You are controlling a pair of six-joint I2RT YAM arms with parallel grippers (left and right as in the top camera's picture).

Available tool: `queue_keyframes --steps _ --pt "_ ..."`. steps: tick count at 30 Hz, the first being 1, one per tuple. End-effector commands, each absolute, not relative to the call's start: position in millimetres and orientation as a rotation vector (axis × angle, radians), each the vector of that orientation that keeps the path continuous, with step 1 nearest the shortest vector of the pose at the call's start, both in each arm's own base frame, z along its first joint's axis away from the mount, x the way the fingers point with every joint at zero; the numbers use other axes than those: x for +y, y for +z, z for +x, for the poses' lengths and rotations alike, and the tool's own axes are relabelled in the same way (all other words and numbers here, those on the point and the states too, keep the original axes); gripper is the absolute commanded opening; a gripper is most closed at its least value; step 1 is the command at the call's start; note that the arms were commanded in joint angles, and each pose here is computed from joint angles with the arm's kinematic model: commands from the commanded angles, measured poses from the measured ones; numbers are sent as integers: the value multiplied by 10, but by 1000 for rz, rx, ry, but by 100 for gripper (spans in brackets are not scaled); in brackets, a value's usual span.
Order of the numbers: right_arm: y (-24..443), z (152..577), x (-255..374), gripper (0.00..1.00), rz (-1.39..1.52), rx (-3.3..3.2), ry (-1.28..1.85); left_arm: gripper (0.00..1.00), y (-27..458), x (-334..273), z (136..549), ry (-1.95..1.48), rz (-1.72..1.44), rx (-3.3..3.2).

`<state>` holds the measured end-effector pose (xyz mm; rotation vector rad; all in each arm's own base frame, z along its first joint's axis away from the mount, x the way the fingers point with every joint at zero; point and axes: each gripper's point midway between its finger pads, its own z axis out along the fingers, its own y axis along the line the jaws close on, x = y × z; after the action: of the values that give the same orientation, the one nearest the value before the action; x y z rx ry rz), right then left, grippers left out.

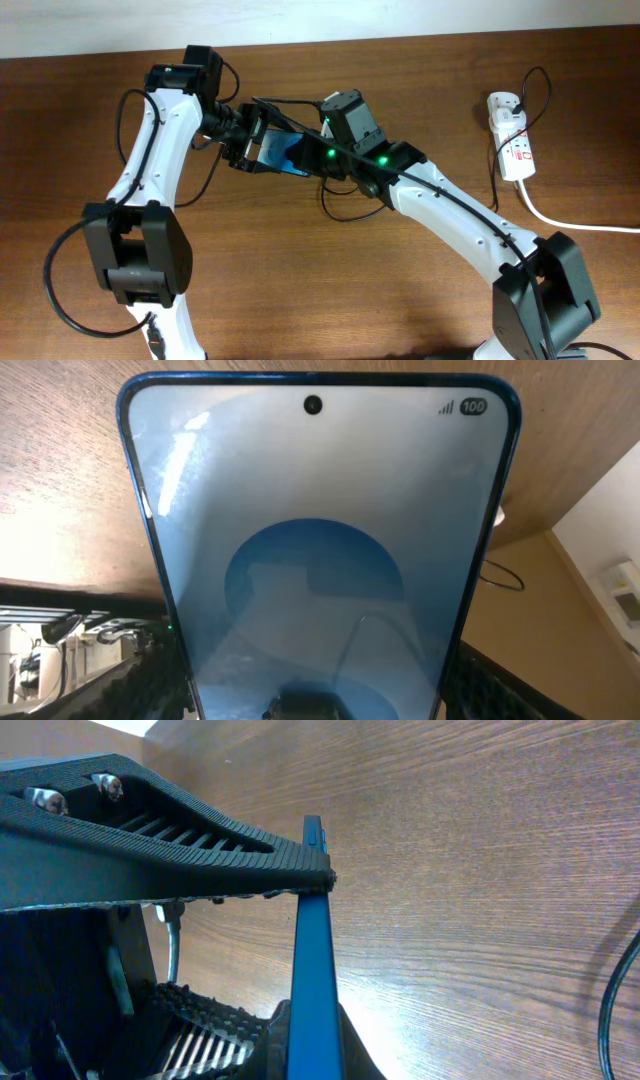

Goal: Plug charger to phone and switch on socket
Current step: 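Grasp the phone's side edge with the right gripper, release left gripper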

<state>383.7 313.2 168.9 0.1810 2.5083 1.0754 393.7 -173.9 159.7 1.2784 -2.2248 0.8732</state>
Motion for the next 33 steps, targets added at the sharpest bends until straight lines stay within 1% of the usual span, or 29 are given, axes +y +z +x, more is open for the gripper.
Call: queue_keyframes --steps 1,6,9,10,11,14,20,23,27,33 --pt "1714 3817 3262 4 86 2488 1115 31 1837 -1884 3881 961 1216 -2188" --pt "1747 3862 3205 4 93 2482 1153 66 1837 -1885 3880 961 1216 -2188" --pt "1769 3917 3116 4 111 2480 1183 82 1837 -1885 3880 960 1216 -2188" --pt "1774 3928 3096 4 114 2479 1191 91 1837 -1883 3880 961 1216 -2187" --pt "1779 3930 3087 4 114 2480 1199 94 1837 -1885 3880 960 1216 -2188" --pt "1789 3919 3090 4 107 2482 1217 99 1838 -1885 3880 961 1216 -2188" --pt "1812 3918 3077 4 105 2480 1235 99 1812 -1862 3887 945 1226 -2203" --pt "1833 3956 2967 4 136 2480 1223 99 1774 -1829 3921 935 1229 -2246" --pt "1835 3982 2784 4 182 2497 1189 99 1712 -1768 4064 968 1152 -2412" --pt "1902 3972 2542 4 209 2506 1142 99 1756 -1797 4254 1094 989 -2569"
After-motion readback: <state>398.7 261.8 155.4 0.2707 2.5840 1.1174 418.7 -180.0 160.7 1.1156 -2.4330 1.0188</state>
